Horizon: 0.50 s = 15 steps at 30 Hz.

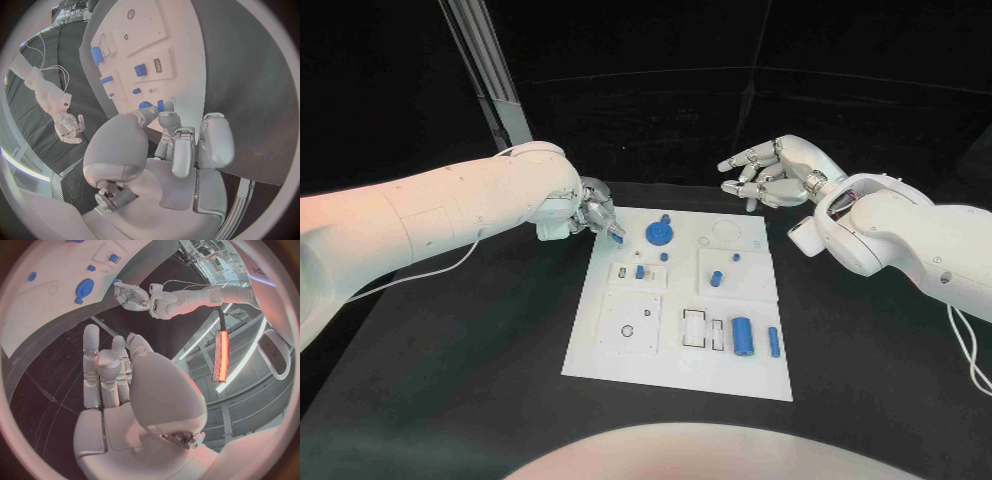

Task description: Assemble the parts on the task board

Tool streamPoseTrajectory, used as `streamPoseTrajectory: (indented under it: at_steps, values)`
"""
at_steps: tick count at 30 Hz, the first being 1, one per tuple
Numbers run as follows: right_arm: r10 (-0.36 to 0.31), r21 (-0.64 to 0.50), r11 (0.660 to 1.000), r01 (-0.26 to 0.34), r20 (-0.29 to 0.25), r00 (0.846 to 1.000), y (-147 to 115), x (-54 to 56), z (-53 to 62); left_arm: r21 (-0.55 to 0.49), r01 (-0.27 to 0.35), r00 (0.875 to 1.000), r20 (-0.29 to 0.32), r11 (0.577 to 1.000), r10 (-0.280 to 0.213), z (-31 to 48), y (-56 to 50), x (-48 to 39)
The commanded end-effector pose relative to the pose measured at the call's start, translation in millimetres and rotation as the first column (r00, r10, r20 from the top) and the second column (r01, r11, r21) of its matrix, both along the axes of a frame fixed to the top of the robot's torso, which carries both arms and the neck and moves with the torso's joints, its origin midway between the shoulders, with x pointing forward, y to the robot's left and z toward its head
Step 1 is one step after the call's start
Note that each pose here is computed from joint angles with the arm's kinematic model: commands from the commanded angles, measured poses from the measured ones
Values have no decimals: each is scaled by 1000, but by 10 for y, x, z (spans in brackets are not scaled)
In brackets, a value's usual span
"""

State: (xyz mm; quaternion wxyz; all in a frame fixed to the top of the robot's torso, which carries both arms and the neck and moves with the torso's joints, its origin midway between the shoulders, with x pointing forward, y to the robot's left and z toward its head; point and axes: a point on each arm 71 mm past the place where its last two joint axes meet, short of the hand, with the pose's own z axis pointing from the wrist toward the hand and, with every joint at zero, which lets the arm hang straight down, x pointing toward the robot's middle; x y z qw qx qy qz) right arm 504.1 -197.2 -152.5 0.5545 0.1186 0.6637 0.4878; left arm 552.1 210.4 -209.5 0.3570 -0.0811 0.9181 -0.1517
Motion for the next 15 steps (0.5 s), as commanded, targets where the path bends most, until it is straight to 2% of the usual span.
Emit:
streamPoseTrajectory:
  at_steps: [1, 4, 8, 15]
  values:
    - [7, -1, 1000, -7, 7, 1000, -3, 1, 12, -96, -24, 995, 98, 995, 33, 78, -34, -39]
    - [6, -1, 1000, -6, 6, 1000, -11, 3, 10, -112, -7, 993, 120, 994, 21, 76, -25, -132]
    - [5, -2, 1000, -5, 6, 1000, -20, 5, 6, -120, 8, 992, 128, 993, 7, 23, 0, -270]
    - [6, -3, 1000, -6, 4, 1000, -20, 8, 1, -98, 40, 991, 128, 994, -27, -77, -5, -414]
